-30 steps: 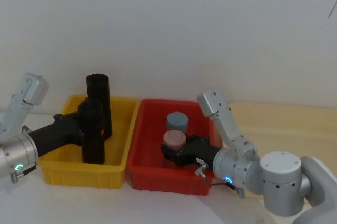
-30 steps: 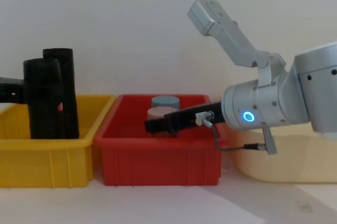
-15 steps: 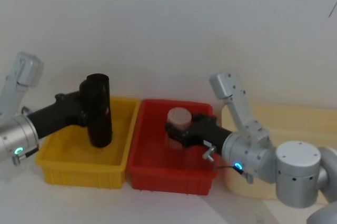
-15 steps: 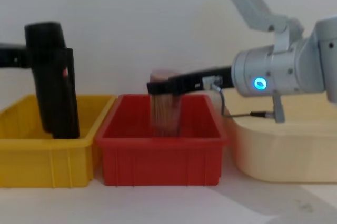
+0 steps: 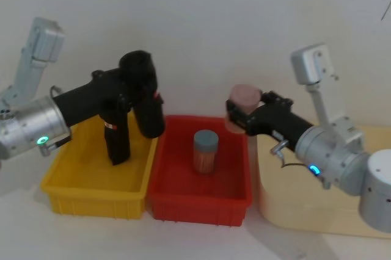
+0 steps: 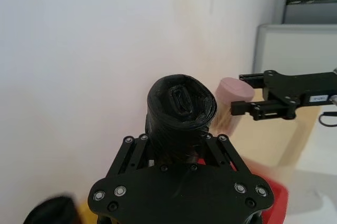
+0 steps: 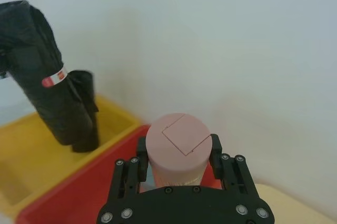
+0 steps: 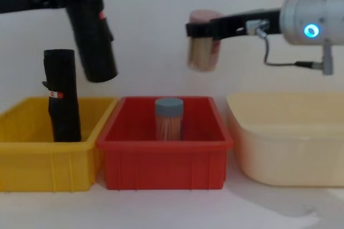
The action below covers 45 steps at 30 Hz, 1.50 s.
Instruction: Pick up the garbage bag with the one hand and transfer it to the other hand.
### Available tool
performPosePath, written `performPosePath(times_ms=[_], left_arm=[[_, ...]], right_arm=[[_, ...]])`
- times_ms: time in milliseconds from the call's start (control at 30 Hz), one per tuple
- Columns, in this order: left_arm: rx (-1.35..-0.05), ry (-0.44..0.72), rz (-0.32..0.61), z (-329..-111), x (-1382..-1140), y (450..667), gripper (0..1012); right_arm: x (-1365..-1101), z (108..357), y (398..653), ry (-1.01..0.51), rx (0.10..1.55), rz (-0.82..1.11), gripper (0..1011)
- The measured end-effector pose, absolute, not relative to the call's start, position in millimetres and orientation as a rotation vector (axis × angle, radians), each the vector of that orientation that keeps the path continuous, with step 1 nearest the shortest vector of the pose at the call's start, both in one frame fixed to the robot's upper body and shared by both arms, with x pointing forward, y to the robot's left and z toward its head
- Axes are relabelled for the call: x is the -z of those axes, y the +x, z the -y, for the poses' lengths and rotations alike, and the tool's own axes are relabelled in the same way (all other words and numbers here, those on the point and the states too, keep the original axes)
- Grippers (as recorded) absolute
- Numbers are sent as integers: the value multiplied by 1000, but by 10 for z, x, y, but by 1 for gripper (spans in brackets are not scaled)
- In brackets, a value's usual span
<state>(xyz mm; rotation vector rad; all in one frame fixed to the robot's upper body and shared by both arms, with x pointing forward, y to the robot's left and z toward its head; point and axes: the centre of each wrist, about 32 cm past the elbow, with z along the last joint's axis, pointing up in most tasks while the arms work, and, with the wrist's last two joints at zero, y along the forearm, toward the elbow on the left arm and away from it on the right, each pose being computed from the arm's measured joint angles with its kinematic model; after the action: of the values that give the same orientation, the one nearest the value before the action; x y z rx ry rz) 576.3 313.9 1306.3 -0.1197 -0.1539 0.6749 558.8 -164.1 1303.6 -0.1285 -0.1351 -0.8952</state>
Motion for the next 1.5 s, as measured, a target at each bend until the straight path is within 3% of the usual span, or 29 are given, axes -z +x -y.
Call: performPosePath(times_ms=[133, 333, 833, 1200, 1500], left_arm=[[-622, -136, 160, -3011, -13114, 5887, 371], [-535, -154, 150, -2691, -13128, 6247, 371], [-423, -162, 114, -1994, -13039, 6983, 371], [-363, -174, 101, -1679, -13035, 7157, 371], [-343, -170, 100, -1570, -13046, 7180, 371]], right_arm=[[-13113, 1751, 5529, -115, 945, 165, 663], [-13197, 1933, 5441, -111, 1040, 200, 663], [-13221, 2343, 5333, -161, 1271, 217, 663], [-13127, 2625, 5344, -234, 1397, 161, 665], [-13044, 2792, 5364, -281, 1458, 115, 912]])
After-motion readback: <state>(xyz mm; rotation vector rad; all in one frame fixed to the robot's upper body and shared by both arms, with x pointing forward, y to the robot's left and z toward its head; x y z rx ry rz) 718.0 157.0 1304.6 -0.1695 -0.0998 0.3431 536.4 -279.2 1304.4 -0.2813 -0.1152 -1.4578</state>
